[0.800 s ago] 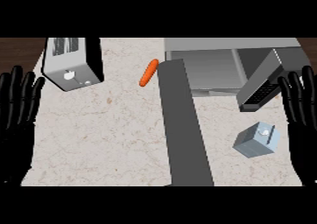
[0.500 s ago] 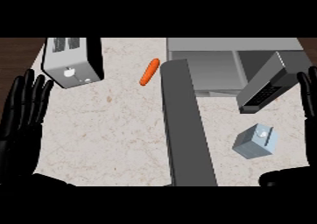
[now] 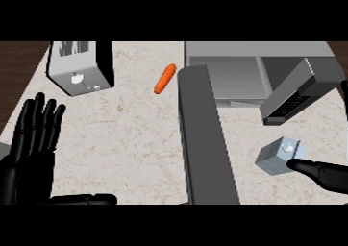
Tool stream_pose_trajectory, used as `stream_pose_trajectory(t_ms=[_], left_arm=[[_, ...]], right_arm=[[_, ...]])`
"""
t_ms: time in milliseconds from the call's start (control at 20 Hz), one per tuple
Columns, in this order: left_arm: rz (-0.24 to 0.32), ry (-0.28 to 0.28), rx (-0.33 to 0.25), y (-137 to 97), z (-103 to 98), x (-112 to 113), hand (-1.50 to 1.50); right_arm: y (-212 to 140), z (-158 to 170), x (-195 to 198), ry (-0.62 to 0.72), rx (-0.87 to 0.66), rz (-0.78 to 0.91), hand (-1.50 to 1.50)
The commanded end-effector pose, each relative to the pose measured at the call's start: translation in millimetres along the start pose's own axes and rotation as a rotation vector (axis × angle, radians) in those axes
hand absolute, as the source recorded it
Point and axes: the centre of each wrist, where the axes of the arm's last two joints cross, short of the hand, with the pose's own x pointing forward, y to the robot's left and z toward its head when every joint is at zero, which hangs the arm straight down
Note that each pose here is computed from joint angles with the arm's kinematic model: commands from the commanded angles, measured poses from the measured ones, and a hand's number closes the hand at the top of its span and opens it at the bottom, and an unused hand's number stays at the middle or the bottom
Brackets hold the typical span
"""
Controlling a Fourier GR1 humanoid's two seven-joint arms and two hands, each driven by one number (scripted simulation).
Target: Pick up the milk, place it into the microwave and close the microwave
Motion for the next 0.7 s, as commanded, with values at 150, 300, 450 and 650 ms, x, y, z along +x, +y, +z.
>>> stream_pose_trajectory(t_ms=[150,300,450,650], left_arm=[[-0.002,0.009,0.014,-4.4,27.5,15.4,-1.50],[-0.016,0.005,0.017,-11.3,21.3,12.7,-1.50],[0.017,0.014,0.020,-9.1,30.9,-8.1,-1.50],[-0.005,-0.004,-0.005,-12.6,26.7,28.7,-1.50]], right_arm=[[-7.8,-3.3,-23.8,0.062,-0.039,0.045,-1.50],[-28.5,6.4,-28.8,0.086,-0.041,0.054,-1.50],[-26.0,31.3,-64.1,0.118,-0.046,0.053,-1.50],[-8.3,39.0,-77.8,0.143,-0.050,0.060,-1.50]])
